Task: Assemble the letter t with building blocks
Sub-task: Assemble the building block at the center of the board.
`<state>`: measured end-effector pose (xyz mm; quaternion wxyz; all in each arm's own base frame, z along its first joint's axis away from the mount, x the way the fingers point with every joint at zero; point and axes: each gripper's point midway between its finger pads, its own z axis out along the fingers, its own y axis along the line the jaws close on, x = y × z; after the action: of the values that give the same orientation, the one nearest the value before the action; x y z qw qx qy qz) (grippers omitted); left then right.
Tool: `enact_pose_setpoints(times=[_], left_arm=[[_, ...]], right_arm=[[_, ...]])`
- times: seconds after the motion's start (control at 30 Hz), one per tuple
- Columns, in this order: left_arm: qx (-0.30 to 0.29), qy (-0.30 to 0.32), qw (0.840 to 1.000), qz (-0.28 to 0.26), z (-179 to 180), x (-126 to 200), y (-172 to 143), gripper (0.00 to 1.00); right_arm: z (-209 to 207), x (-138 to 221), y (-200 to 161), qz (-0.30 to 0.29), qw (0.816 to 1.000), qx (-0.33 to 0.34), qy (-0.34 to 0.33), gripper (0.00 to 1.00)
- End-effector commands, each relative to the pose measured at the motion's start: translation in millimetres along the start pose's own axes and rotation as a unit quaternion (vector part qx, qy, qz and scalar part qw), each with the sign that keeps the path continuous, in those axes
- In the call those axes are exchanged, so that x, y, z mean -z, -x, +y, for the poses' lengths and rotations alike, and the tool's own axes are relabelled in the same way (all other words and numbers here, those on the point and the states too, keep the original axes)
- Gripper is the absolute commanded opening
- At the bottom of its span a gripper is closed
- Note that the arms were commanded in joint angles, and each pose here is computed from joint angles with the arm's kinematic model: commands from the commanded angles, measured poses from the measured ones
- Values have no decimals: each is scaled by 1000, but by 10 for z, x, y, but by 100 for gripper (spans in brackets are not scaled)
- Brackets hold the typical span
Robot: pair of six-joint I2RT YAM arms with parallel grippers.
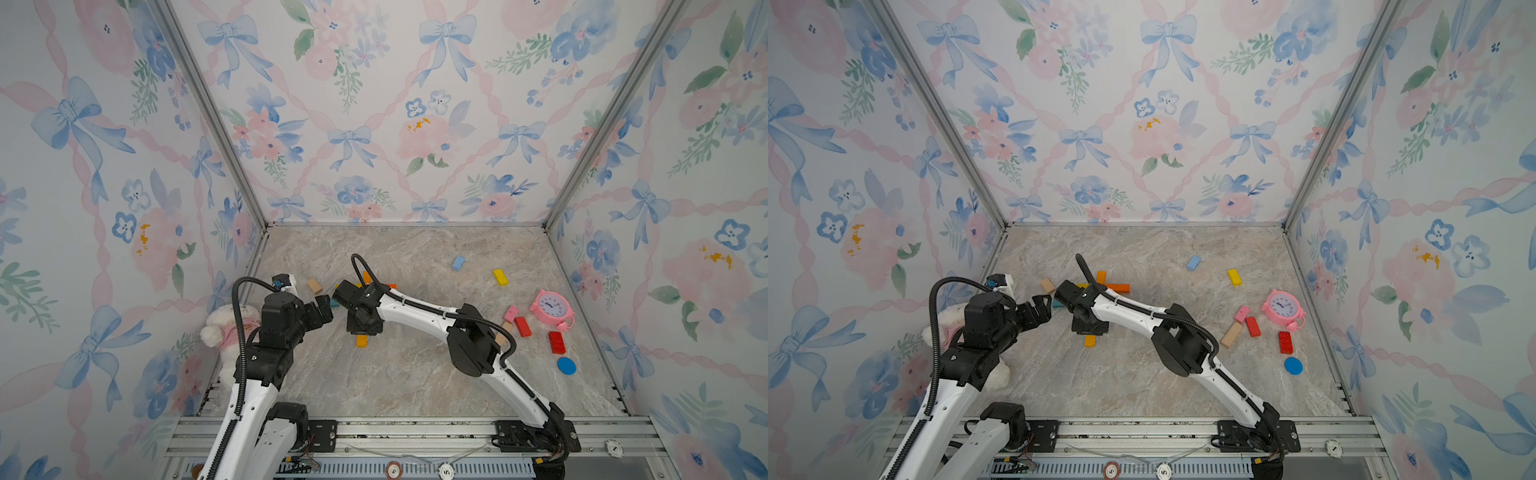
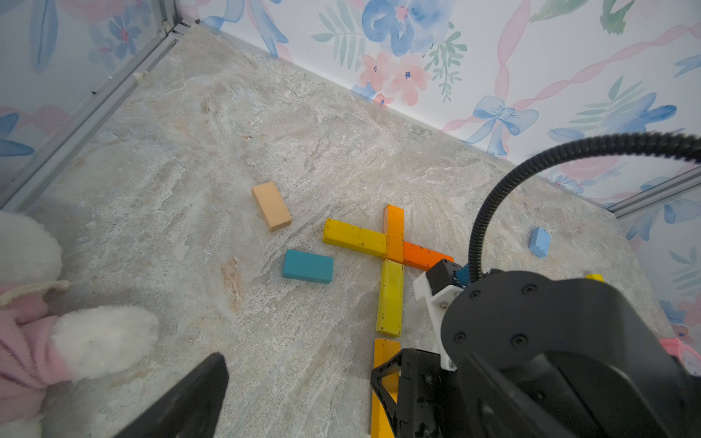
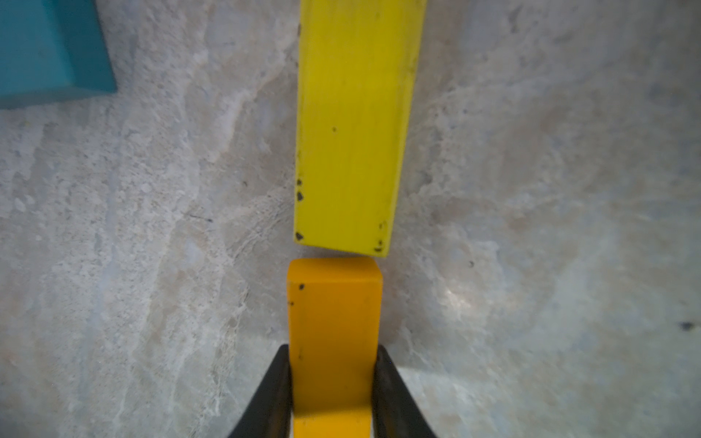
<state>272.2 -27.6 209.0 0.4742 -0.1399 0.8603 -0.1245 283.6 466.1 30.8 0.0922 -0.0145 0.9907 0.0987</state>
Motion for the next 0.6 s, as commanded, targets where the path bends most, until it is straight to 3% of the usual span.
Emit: enact_pose_setpoints(times=[0.0, 0.4, 0.57], left_arm=[[7, -2, 1000, 5, 10, 14, -32, 98], [7, -5, 1000, 6, -1, 14, -36, 98], [7, -5, 1000, 5, -1, 21, -34, 98]], right_arm=[[-154, -170, -26, 19, 1000, -1, -25, 34], [-151, -166, -26, 17, 1000, -2, -23, 40], [-160, -167, -9, 16, 1000, -9, -20, 36]])
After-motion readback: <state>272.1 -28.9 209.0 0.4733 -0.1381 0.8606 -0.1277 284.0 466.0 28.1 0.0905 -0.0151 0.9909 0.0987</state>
